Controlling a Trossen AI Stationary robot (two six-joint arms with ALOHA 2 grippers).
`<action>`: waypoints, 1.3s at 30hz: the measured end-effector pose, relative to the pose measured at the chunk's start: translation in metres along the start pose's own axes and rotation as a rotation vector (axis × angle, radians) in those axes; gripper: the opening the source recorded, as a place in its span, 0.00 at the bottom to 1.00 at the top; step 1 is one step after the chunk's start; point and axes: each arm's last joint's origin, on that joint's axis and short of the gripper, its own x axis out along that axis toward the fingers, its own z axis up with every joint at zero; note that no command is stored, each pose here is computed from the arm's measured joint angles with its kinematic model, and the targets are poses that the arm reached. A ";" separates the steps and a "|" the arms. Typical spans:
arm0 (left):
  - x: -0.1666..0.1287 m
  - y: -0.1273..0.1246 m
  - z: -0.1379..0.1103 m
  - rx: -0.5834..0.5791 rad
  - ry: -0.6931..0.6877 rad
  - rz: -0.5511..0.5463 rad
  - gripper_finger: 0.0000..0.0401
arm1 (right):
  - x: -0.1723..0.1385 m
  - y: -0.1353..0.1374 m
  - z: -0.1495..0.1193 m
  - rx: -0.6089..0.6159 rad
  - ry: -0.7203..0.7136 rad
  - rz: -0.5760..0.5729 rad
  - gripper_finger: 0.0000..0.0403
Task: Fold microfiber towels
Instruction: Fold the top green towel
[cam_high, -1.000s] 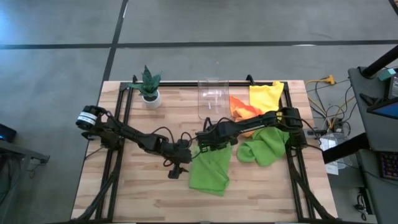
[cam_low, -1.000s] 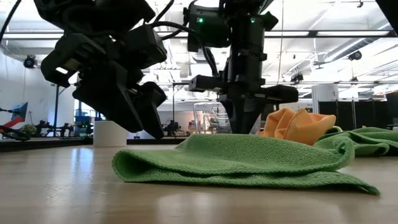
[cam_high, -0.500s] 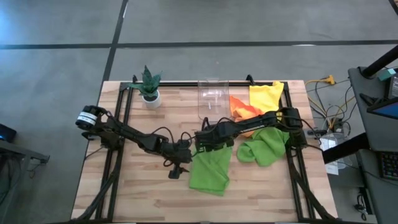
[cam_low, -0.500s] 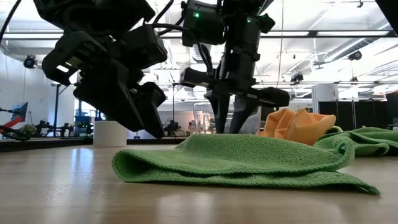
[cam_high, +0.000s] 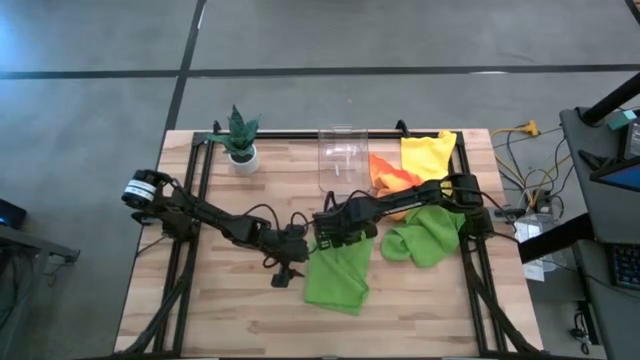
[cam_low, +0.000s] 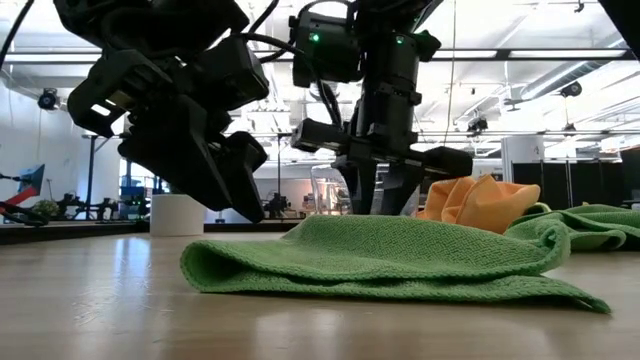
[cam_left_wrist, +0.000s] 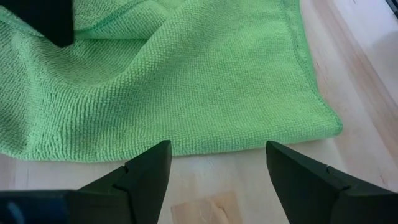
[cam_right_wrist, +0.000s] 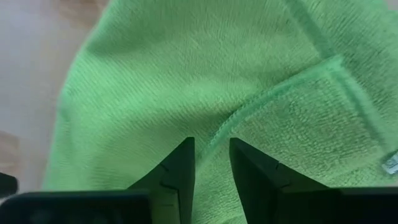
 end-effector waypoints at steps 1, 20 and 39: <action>0.000 0.000 0.000 0.000 -0.001 0.002 0.61 | 0.002 0.000 0.000 0.000 0.006 -0.001 0.23; 0.000 0.000 -0.001 -0.022 0.002 0.002 0.61 | -0.031 -0.021 -0.007 -0.023 -0.082 -0.169 0.03; 0.001 0.001 -0.008 -0.057 0.020 -0.003 0.61 | -0.048 -0.028 -0.050 -0.094 -0.078 -0.202 0.04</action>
